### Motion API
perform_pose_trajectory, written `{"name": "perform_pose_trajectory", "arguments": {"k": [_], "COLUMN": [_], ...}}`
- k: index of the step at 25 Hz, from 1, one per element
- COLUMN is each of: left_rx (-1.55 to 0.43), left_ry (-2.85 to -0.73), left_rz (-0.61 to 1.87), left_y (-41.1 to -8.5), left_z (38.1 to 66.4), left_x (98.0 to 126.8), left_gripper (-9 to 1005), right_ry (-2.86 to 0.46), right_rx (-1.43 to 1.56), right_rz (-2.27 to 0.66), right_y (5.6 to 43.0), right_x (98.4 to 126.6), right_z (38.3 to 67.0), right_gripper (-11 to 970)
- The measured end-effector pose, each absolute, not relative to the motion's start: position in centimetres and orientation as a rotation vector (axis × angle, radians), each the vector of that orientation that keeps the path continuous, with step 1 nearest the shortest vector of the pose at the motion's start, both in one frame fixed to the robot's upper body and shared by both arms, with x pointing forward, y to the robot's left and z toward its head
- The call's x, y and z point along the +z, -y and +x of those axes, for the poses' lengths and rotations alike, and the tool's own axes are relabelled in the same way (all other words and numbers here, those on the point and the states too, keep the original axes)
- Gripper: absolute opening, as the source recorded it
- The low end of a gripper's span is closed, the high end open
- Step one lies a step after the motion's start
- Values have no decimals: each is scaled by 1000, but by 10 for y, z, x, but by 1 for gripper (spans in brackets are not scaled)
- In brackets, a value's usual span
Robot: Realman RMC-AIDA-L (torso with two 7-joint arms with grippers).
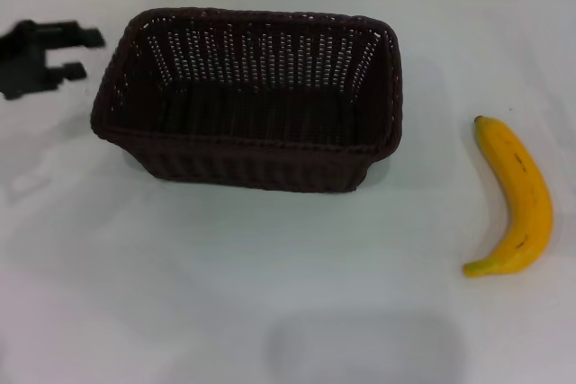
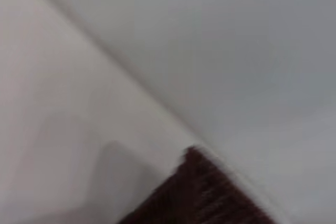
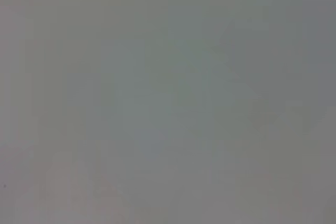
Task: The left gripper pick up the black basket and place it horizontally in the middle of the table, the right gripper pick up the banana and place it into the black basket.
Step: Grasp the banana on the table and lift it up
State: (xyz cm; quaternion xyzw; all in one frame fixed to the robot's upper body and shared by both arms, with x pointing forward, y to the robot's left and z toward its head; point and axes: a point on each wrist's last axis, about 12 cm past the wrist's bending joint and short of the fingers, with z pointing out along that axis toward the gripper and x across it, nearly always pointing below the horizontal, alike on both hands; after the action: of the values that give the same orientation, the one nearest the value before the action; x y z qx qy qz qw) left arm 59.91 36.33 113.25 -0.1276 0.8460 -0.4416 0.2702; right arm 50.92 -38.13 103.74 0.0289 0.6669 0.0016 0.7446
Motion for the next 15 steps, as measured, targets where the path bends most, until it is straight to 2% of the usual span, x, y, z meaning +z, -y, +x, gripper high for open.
{"name": "perform_pose_trajectory", "arguments": {"k": [3, 7, 10, 15], "left_rx": [-1258, -1250, -1160, -894], "left_ry": [-2108, -1892, -1762, -1561], "left_rz": [-274, -209, -195, -293], "left_y": [-379, -397, -405, -404], "left_z": [581, 557, 541, 515], "left_x": [1143, 1144, 1132, 1089], "left_gripper": [661, 660, 658, 656], "right_ry": [-1459, -1454, -1452, -1445], "right_rx": [5, 11, 50, 238], "right_rz": [70, 73, 115, 194], "right_y": [382, 383, 385, 394], "right_x": [1037, 1038, 1037, 1041], "right_z": [508, 507, 505, 497], "right_gripper": [855, 855, 855, 855]}}
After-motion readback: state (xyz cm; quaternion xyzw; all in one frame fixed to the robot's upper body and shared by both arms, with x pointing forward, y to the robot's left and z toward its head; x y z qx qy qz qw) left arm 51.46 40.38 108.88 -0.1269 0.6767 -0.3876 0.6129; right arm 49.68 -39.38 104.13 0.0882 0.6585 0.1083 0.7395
